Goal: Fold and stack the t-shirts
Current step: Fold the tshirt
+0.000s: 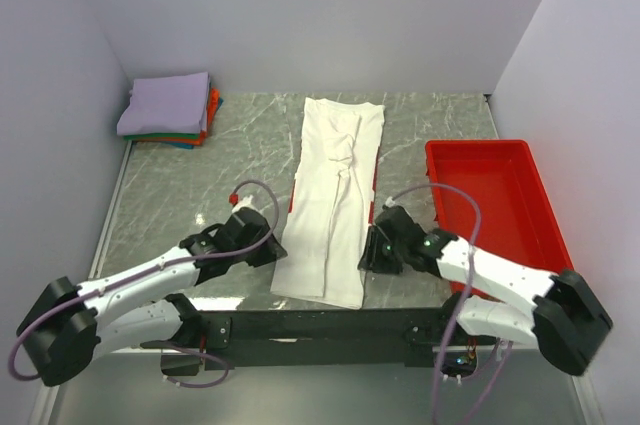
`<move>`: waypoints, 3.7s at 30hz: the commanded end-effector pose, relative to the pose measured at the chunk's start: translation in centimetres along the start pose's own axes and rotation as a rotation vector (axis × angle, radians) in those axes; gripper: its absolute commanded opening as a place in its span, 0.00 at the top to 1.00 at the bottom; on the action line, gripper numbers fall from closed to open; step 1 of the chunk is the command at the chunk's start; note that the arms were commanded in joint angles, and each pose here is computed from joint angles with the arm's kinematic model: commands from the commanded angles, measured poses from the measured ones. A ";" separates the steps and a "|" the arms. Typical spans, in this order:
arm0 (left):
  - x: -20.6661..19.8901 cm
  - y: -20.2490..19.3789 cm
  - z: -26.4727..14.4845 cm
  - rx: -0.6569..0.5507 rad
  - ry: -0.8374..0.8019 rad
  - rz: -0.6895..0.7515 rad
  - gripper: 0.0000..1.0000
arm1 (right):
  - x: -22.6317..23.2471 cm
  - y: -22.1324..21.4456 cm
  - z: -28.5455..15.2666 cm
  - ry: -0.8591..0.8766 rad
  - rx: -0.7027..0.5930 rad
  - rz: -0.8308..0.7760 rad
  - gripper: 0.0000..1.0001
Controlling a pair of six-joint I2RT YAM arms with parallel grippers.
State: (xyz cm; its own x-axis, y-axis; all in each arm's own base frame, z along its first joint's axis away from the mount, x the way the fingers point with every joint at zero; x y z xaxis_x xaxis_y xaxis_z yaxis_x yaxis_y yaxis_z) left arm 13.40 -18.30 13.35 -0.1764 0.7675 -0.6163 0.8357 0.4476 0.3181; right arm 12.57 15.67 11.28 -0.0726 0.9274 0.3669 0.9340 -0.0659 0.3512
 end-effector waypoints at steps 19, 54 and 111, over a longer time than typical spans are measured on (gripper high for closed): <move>4.2 -3.4 -1.0 0.099 0.085 0.016 0.55 | -0.2 -6.9 -0.6 0.159 0.148 0.114 0.52; 4.6 -6.7 -1.8 0.294 -0.033 0.006 0.99 | -2.9 -8.8 -3.2 0.080 0.315 -0.039 0.98; -6.3 1.7 4.0 0.057 -0.195 0.189 0.70 | 2.0 5.3 -3.4 0.050 -0.154 -0.051 0.59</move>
State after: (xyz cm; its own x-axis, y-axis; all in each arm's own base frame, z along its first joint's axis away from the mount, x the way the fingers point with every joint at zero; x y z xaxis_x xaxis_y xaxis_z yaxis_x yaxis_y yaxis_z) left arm 18.03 -22.33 11.18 -0.0691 0.7637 -0.6419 0.8837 0.3455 0.3158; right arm 13.24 16.38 15.82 -0.1583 0.8920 0.4235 0.8983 -0.0479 0.4368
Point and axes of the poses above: each gripper's point midway between its finger pads, its own z axis out along the fingers, its own x axis along the line the jaws close on, y = z × x, the point moved 9 cm from there along -z, back along the fingers, and after that the axes turned 7 degrees about -z, right-handed, at the moved point
